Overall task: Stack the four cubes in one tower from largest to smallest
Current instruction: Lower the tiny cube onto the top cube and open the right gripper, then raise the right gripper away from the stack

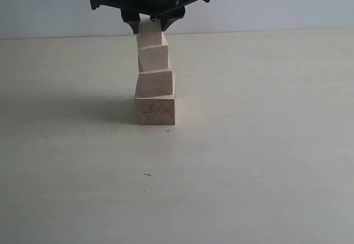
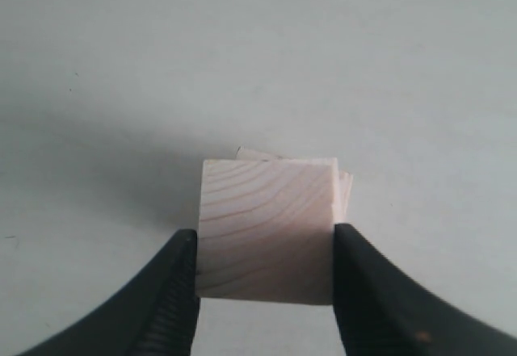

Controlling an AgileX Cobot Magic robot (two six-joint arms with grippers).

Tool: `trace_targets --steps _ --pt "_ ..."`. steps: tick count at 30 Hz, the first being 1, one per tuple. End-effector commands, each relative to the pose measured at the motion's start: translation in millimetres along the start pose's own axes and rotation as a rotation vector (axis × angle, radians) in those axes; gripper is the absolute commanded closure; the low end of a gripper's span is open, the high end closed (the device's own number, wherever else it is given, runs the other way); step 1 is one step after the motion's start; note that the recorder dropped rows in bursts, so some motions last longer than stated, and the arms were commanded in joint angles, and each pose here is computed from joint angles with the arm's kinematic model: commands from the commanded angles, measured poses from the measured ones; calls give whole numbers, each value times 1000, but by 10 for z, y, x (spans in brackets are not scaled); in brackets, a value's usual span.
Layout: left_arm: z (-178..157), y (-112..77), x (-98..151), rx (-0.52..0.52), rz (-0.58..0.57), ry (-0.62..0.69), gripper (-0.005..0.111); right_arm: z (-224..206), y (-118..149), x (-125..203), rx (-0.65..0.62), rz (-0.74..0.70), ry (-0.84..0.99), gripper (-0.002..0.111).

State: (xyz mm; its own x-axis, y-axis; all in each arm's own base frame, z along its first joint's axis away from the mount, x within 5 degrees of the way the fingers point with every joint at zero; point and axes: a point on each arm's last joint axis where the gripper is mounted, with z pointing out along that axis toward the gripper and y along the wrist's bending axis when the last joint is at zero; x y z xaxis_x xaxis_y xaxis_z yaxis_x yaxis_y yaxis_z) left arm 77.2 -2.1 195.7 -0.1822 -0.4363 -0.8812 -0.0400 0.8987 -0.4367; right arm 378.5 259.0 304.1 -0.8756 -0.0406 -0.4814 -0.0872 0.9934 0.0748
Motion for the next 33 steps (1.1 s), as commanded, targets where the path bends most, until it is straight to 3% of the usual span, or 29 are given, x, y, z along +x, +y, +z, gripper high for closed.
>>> trace_targets --steps 1,5,15,26,29,33 --pt "-4 -5 9 11 6 2 107 12 -14 24 21 -14 25 66" --pt "-4 -5 9 11 6 2 107 12 -14 24 21 -14 25 57" --pt "-4 -5 9 11 6 2 107 -36 -19 14 16 -12 15 52" --pt "-4 -5 9 11 6 2 107 -660 -82 -64 -89 19 -98 52" --pt "-4 -5 9 11 6 2 107 -929 -192 -96 -54 -19 -171 52" --pt "-4 -5 9 11 6 2 107 -1129 -428 -143 95 -41 -233 56"
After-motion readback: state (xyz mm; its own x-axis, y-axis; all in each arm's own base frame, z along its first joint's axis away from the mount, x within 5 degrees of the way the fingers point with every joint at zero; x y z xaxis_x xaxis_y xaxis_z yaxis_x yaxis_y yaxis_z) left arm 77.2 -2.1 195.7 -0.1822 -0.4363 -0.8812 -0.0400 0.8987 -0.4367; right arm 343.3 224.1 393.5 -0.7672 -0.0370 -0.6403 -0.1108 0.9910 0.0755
